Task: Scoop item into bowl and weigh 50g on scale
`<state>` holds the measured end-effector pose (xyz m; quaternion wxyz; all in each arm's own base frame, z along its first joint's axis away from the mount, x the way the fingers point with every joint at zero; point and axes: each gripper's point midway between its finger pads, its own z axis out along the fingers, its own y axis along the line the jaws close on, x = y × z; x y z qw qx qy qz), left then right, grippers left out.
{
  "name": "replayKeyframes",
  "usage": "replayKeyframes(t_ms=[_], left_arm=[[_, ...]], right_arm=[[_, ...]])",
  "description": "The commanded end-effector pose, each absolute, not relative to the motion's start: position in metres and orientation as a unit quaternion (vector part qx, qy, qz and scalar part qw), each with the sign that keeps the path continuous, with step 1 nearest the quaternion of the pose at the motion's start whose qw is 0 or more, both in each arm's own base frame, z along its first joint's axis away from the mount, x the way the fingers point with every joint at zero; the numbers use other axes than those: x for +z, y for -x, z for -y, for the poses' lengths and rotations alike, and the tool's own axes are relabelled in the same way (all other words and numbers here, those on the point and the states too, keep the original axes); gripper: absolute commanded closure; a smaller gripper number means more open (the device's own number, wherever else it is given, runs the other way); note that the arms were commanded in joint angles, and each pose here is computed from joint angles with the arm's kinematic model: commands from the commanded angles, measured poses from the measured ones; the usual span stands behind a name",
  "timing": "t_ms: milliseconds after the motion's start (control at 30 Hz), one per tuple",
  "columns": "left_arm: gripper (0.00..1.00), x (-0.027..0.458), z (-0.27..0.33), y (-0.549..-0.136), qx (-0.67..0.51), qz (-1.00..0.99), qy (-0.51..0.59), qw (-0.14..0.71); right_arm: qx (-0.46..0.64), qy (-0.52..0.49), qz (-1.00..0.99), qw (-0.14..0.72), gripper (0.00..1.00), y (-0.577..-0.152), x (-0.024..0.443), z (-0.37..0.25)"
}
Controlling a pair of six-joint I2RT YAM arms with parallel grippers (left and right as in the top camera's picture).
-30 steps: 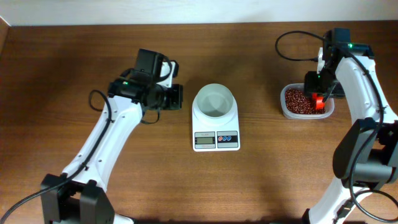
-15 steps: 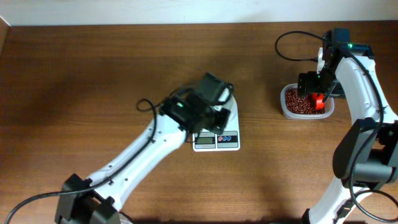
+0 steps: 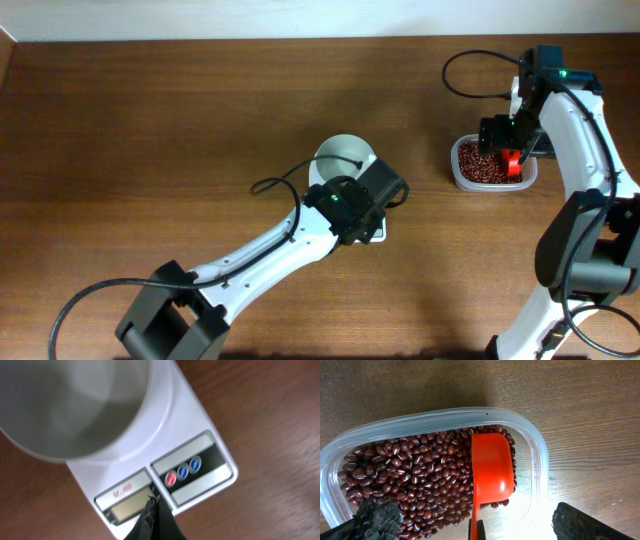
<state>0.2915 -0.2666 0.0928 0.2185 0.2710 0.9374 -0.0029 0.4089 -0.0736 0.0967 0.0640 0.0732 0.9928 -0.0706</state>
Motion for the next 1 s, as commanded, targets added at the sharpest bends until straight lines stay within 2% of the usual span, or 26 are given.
replayKeyframes(t_ms=[0,100,433,967], left_arm=[[1.0,0.083,0.262,-0.279,0.004,-0.939,-0.287,0.188],[1.0,0.063,0.271,-0.273,0.013,-0.927,-0.336,0.168],[1.0,0.023,0.276,-0.267,0.033,-0.922,-0.366,0.126],[1.0,0.027,0.273,-0.285,0.049,-0.921,-0.354,0.152]], right_arm=[[-0.076,-0.071,-0.993,0.055,0.01,-0.407,0.09,0.074],[-0.076,-0.071,-0.993,0.055,0.01,-0.407,0.09,0.074],[-0.076,-0.071,-0.993,0.055,0.02,-0.407,0.09,0.074],[-0.076,-0.071,-0.993,0.055,0.01,-0.407,0.09,0.074]])
